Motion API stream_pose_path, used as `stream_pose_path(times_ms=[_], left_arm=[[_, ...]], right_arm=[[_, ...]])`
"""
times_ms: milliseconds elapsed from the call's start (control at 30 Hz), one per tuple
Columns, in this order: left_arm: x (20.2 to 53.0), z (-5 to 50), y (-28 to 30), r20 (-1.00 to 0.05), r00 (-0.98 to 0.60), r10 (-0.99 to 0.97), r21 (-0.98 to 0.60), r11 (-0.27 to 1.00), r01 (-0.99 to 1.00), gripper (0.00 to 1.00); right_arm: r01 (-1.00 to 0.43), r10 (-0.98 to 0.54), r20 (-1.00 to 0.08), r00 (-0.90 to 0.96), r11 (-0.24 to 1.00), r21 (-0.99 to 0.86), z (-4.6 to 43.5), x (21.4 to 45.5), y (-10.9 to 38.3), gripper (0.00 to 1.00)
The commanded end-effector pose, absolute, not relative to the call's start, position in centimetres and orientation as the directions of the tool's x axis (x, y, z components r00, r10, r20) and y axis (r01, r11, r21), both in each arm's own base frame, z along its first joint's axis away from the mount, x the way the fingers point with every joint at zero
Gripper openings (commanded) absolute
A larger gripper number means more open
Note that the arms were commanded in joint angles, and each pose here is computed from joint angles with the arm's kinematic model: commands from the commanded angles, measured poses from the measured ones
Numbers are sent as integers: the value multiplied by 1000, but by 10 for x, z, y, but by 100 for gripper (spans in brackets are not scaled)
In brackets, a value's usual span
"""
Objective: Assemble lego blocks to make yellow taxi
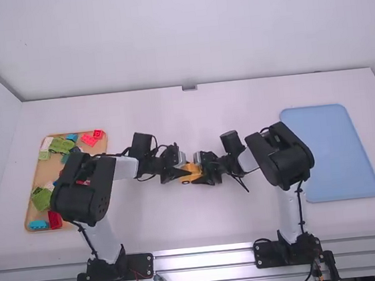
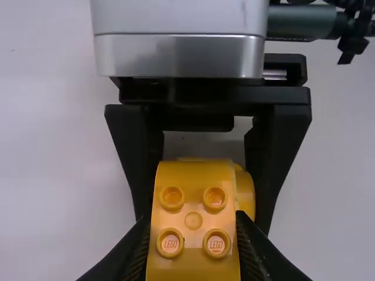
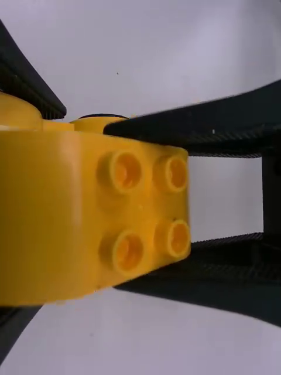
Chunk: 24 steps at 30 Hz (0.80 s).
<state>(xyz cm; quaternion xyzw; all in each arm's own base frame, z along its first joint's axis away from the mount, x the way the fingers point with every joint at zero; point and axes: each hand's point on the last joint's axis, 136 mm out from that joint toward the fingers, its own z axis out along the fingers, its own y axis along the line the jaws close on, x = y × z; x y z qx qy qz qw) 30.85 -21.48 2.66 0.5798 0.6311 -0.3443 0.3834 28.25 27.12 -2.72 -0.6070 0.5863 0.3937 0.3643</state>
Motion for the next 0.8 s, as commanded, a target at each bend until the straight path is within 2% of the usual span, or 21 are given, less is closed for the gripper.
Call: stream_pose_path(times_ms=[0, 767], left_arm=[[305, 25, -216, -884, -61, 463, -24, 86, 996, 2], [288, 1, -214, -862, -89, 500, -27, 130, 991, 2]], right_arm=[[-999, -448, -894, -11, -38, 31, -37, 283, 270, 36], [-999, -445, -896, -9, -40, 30, -36, 282, 270, 36]])
